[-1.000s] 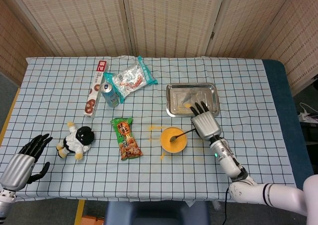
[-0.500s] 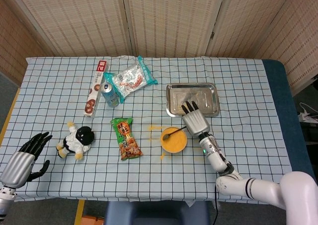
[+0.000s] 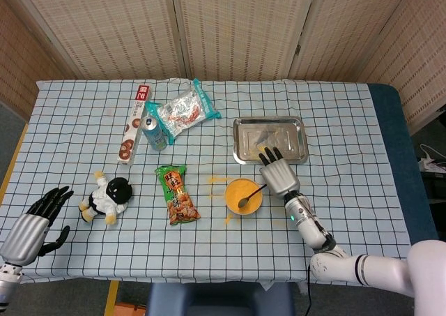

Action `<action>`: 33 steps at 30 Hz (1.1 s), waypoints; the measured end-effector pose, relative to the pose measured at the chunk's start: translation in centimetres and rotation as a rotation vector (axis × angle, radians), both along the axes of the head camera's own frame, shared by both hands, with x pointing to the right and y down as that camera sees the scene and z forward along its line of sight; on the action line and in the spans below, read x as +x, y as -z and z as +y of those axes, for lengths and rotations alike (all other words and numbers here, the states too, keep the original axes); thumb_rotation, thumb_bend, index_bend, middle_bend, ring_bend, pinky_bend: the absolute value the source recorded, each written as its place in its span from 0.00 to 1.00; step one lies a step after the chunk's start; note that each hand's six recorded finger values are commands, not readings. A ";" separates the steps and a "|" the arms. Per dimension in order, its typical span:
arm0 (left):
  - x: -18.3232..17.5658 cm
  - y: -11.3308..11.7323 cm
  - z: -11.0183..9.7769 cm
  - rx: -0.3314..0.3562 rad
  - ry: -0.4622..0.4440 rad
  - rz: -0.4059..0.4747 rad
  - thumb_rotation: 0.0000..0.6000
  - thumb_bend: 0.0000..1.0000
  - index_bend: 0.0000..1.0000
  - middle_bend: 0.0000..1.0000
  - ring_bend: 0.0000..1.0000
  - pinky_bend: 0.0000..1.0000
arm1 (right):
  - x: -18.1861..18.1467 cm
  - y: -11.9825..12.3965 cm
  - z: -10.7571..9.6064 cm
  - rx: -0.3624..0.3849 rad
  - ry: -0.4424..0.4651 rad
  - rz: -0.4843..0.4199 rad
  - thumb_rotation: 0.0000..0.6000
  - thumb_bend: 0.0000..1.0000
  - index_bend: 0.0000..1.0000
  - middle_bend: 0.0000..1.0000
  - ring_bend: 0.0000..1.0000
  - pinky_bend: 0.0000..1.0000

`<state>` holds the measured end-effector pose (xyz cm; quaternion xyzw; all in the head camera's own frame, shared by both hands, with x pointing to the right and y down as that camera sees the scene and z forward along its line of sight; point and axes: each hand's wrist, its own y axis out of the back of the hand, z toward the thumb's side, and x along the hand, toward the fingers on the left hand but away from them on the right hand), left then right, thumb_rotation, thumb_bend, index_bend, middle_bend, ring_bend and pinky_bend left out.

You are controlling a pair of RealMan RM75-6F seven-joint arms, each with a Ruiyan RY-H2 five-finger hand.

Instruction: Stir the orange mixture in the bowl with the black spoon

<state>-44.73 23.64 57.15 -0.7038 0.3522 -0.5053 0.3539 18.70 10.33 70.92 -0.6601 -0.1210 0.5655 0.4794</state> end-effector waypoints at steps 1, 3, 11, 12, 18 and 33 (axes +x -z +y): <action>0.0 0.0 0.0 -0.001 0.000 0.000 1.00 0.49 0.00 0.00 0.00 0.19 | 0.2 0.3 -0.2 0.009 -0.003 0.004 1.00 0.54 0.86 0.13 0.00 0.09; 0.1 -0.1 0.0 -0.003 -0.002 0.000 1.00 0.49 0.00 0.00 0.00 0.19 | 0.3 0.7 -0.5 0.020 -0.006 0.009 1.00 0.54 0.86 0.13 0.00 0.09; 0.1 -0.1 0.0 -0.007 -0.004 0.006 1.00 0.49 0.00 0.00 0.00 0.19 | -0.4 0.9 -1.9 0.060 0.034 0.071 1.00 0.55 0.86 0.13 0.00 0.09; 0.0 -0.1 0.0 -0.007 -0.004 0.006 1.00 0.49 0.00 0.00 0.00 0.19 | -0.5 0.9 -2.1 0.062 0.040 0.082 1.00 0.55 0.86 0.13 0.00 0.09; -0.1 -0.1 -0.1 -0.010 0.001 0.011 1.00 0.49 0.00 0.00 0.00 0.19 | -1.8 0.5 -3.0 0.078 0.088 0.145 1.00 0.55 0.86 0.13 0.00 0.09; -0.1 0.3 0.0 -0.006 -0.002 0.020 1.00 0.49 0.00 0.00 0.00 0.19 | -4.4 -0.5 -2.1 0.063 0.192 0.240 1.00 0.55 0.86 0.13 0.00 0.09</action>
